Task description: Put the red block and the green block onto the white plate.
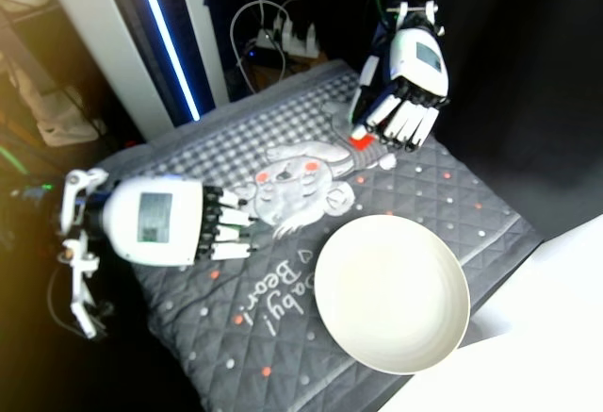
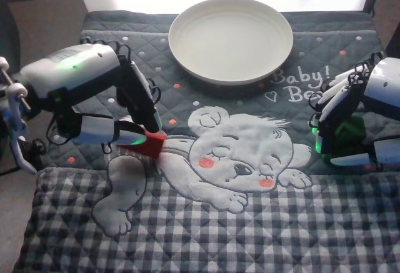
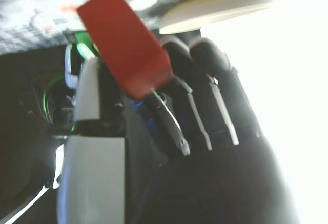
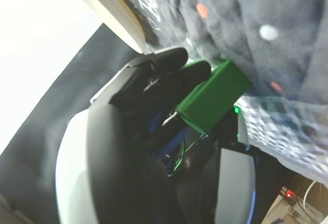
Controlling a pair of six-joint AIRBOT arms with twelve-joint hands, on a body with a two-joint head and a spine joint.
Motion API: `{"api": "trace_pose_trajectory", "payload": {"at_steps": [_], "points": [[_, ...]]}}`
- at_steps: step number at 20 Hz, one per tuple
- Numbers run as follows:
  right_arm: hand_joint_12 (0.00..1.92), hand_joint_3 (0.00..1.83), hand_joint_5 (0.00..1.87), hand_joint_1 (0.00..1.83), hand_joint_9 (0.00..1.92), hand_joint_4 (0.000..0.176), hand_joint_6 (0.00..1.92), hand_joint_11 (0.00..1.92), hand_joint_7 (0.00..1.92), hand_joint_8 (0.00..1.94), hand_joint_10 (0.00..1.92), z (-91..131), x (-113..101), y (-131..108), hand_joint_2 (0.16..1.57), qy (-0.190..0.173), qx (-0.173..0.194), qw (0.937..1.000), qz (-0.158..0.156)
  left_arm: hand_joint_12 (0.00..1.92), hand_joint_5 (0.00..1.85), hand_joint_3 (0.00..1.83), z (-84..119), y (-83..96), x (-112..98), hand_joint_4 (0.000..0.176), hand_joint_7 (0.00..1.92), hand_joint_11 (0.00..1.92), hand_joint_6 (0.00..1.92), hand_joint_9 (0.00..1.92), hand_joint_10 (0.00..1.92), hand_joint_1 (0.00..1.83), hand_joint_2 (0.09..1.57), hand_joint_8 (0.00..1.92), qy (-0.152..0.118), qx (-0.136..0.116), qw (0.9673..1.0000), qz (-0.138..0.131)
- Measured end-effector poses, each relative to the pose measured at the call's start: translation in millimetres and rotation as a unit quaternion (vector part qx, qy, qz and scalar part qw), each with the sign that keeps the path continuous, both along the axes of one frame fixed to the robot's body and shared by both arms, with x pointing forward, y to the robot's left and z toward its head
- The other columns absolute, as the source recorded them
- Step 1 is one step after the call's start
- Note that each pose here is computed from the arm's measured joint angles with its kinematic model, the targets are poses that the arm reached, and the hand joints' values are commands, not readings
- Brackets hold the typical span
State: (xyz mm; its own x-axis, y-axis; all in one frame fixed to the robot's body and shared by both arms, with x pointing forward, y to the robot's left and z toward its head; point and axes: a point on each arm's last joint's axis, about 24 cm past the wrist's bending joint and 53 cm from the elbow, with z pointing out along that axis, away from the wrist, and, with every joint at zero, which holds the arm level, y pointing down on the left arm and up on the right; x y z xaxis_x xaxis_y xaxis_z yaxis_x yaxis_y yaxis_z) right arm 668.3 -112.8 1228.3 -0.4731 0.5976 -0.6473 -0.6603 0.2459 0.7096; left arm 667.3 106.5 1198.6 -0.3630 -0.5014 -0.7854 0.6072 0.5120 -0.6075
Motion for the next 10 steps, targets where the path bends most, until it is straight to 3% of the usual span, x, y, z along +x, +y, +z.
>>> {"api": "trace_pose_trajectory", "payload": {"at_steps": [1, 2, 3, 4, 5, 6, 7, 8, 9, 10], "points": [[1.38, 0.0, 1.11, 1.37, 0.9, 0.0, 0.72, 0.63, 1.01, 0.88, 1.27, -0.2, 2.1, -0.4, 1.09, 0.002, 0.004, 1.0, -0.002, 1.67, 1.36, 0.0, 4.7, -0.4, 1.8, 0.0, 0.97, 0.9, 0.02, 0.99, 1.32, 1.28, 1.08, 1.28, -0.006, -0.004, 1.0, 0.0], [1.42, 0.0, 1.1, 1.27, 0.94, 0.0, 0.77, 0.77, 1.07, 0.85, 1.11, 1.2, 4.1, -0.6, 1.07, 0.001, 0.011, 0.9999, -0.004, 1.59, 1.34, 0.0, 12.8, -1.5, 5.5, 0.0, 0.98, 0.74, 0.03, 1.03, 1.36, 1.28, 1.08, 1.26, -0.014, -0.012, 0.9998, 0.002], [1.35, 0.0, 1.09, 1.25, 1.0, 0.004, 0.76, 0.85, 1.12, 0.81, 1.01, 5.3, 7.0, -2.0, 1.06, 0.001, 0.028, 0.9996, -0.009, 1.5, 1.34, 0.0, 22.9, -3.9, 9.5, 0.0, 0.99, 0.71, 0.03, 1.02, 1.4, 1.28, 1.08, 1.26, -0.023, -0.025, 0.9994, 0.003], [1.47, 0.0, 1.17, 1.28, 1.15, 0.0, 0.56, 1.06, 1.26, 0.64, 1.14, 10.1, 9.4, -4.1, 1.02, -0.001, 0.045, 0.9989, -0.012, 1.44, 1.34, 0.0, 34.5, -7.9, 11.6, 0.0, 1.1, 0.71, 0.05, 1.06, 1.32, 1.3, 1.05, 1.07, -0.037, -0.041, 0.9985, 0.0], [1.44, 0.0, 1.25, 1.3, 1.26, 0.0, 0.38, 1.19, 1.36, 0.49, 1.08, 13.5, 10.6, -6.2, 1.0, -0.003, 0.055, 0.9984, -0.015, 1.6, 1.34, 0.0, 41.1, -14.2, 10.6, 0.0, 1.04, 0.77, 0.04, 1.02, 1.38, 1.29, 1.07, 1.18, -0.043, -0.052, 0.9977, -0.005], [1.53, 0.0, 1.28, 1.31, 1.35, 0.0, 0.26, 1.29, 1.36, 0.52, 1.14, 15.6, 10.9, -7.2, 0.99, -0.006, 0.059, 0.9981, -0.015, 1.62, 1.34, 0.0, 43.3, -17.7, 8.3, 0.0, 0.96, 0.93, 0.03, 0.98, 1.43, 1.28, 1.08, 1.29, -0.049, -0.053, 0.9973, -0.011], [1.51, 0.0, 1.24, 1.3, 1.31, 0.0, 0.44, 1.27, 1.44, 0.27, 1.12, 16.1, 10.9, -7.4, 0.99, -0.006, 0.061, 0.998, -0.015, 1.59, 1.35, 0.0, 40.6, -21.0, 3.9, 0.0, 0.97, 1.0, 0.03, 0.99, 1.42, 1.28, 1.08, 1.28, -0.048, -0.048, 0.9975, -0.018], [1.55, 0.0, 1.28, 1.29, 1.25, 0.0, 0.42, 1.2, 1.43, 0.22, 1.17, 15.3, 10.6, -6.7, 0.98, -0.007, 0.058, 0.9982, -0.014, 1.51, 1.34, 0.0, 33.4, -20.4, -0.6, 0.0, 1.07, 0.93, 0.06, 1.03, 1.19, 1.29, 1.05, 1.09, -0.039, -0.042, 0.9981, -0.02], [1.52, 0.0, 1.27, 1.29, 1.23, 0.0, 0.44, 1.18, 1.44, 0.21, 1.14, 14.9, 10.3, -6.2, 0.98, -0.007, 0.057, 0.9983, -0.014, 1.3, 1.22, 0.0, 27.6, -17.1, -3.9, 0.0, 1.15, 0.73, 0.28, 1.06, 1.11, 1.38, 1.04, 0.79, -0.034, -0.033, 0.9987, -0.02], [1.35, 0.0, 1.25, 1.3, 1.28, 0.0, 0.44, 1.18, 1.46, 0.22, 0.88, 14.0, 10.2, -5.8, 0.98, -0.007, 0.054, 0.9984, -0.013, 1.19, 0.94, 0.0, 17.0, -4.8, -7.3, 0.0, 0.93, 0.29, 0.22, 0.77, 0.46, 1.18, 0.98, 0.15, -0.023, -0.013, 0.9996, -0.013]]}}
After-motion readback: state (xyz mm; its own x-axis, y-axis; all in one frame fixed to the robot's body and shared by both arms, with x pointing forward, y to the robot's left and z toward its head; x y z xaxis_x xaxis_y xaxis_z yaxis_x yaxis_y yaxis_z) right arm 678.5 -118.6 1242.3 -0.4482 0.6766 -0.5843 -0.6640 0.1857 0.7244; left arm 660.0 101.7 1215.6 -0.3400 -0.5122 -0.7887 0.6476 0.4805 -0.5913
